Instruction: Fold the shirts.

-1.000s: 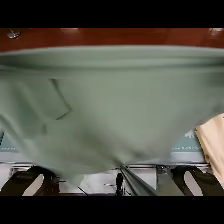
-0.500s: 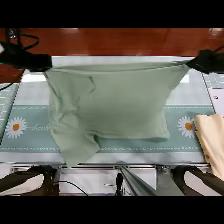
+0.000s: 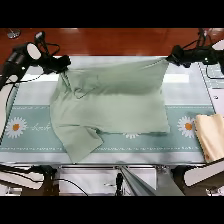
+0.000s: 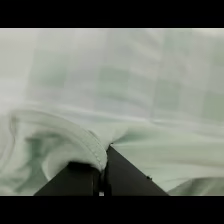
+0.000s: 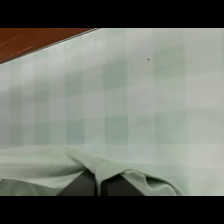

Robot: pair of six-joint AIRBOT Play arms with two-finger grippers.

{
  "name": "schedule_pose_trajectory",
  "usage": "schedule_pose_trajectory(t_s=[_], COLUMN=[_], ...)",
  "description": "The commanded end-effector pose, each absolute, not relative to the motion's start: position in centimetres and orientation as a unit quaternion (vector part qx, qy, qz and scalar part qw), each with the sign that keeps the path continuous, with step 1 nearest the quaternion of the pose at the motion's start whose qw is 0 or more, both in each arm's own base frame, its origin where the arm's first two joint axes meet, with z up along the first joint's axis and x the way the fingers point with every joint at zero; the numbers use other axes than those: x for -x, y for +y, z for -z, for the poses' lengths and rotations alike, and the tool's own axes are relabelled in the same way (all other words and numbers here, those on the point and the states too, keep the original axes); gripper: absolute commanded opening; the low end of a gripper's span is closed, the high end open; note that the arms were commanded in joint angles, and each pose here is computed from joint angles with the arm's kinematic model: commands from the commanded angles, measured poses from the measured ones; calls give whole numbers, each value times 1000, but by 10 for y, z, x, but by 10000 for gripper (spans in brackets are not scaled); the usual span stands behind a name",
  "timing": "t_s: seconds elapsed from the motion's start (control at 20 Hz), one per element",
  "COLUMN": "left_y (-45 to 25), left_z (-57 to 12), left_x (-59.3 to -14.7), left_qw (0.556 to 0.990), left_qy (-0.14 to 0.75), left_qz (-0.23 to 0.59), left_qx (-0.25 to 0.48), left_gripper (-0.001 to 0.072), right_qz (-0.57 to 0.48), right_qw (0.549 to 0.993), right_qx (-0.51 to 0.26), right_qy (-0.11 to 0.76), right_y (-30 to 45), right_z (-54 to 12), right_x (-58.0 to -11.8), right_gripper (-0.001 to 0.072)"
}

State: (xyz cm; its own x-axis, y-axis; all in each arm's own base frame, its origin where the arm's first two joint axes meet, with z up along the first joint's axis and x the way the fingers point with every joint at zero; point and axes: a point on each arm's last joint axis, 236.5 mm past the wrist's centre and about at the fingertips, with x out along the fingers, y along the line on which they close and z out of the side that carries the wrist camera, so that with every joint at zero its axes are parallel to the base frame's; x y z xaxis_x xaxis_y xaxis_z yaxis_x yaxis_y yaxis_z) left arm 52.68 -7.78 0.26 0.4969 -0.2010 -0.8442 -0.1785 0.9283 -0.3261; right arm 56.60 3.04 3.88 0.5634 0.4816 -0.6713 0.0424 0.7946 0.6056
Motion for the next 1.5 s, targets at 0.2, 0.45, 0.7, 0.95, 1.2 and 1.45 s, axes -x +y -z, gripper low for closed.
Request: schedule_pose_trajectory(t_s=[0.2,0.45,0.7,0.95,1.2,1.45], left_y=[-84,-61,-55,-64,-20,39], left_z=[36,-2,27,70,47,21], left_x=[-501,-472,-451,-398,-393,-359], left_qw=[796,768,724,618,631,690], left_qy=[582,629,679,777,774,718], left_qz=[28,99,97,98,36,-25], left_qx=[164,71,72,74,30,89], left_gripper=[37,37,37,323,703,702], right_qz=[-180,-217,-182,-159,-157,-86], right_qw=[771,722,683,682,690,737], right_qx=[-302,-274,-224,-232,-233,-235], right_qy=[532,597,670,675,667,627], right_y=[45,27,17,37,20,-44], right_z=[-3,-16,27,73,34,-5], right_x=[-537,-479,-442,-438,-429,-389], right_gripper=[16,17,17,322,624,624])
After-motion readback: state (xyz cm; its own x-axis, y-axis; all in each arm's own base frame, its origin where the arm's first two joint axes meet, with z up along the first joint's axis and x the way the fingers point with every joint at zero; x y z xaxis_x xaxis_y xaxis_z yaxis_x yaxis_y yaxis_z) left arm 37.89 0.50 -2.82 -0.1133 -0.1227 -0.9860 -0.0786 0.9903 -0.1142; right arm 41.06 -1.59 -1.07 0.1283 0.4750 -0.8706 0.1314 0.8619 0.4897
